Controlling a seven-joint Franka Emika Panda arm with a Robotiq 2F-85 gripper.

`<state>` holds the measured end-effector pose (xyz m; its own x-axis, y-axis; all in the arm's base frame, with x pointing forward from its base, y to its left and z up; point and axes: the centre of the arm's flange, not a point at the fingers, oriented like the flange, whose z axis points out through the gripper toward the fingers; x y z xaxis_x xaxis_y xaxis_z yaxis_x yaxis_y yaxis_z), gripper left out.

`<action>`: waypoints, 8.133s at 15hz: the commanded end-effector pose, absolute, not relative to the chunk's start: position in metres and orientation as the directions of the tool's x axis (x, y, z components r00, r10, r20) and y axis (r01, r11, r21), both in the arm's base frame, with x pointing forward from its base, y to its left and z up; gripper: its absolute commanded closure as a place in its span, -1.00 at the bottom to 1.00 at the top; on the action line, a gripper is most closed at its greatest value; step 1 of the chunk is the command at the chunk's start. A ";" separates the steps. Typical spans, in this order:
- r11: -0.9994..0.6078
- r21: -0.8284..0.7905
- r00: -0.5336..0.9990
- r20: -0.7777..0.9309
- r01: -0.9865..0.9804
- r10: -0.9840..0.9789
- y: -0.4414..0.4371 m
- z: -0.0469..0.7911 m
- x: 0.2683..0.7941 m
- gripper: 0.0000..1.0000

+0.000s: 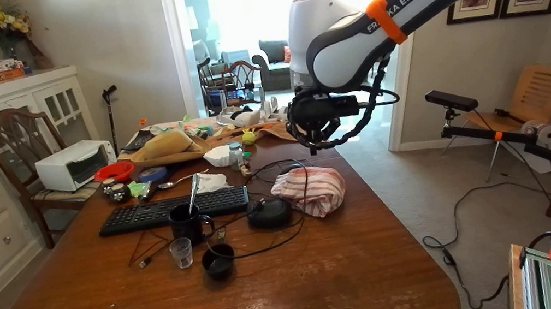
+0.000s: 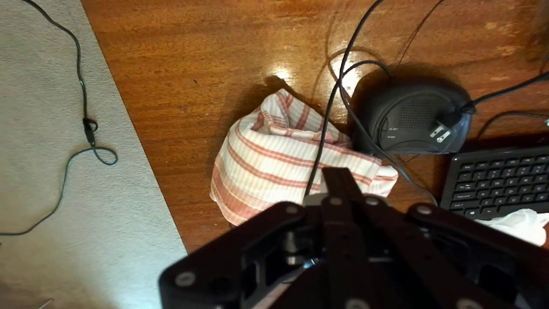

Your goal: Press the button on the black object

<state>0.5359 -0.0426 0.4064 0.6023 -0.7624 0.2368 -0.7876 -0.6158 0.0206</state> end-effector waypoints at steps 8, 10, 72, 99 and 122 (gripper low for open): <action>-0.584 -0.075 0.575 0.116 -0.808 -0.810 -0.062 0.361 0.584 1.00; -0.582 -0.109 0.574 0.093 -0.806 -0.813 -0.067 0.349 0.597 1.00; -0.594 -0.218 0.599 0.049 -0.774 -0.799 -0.093 0.214 0.645 1.00; -0.645 -0.194 0.646 0.069 -0.739 -0.761 -0.083 0.209 0.637 1.00; -0.932 -0.066 0.901 0.242 -0.356 -0.361 -0.033 0.369 0.526 -1.00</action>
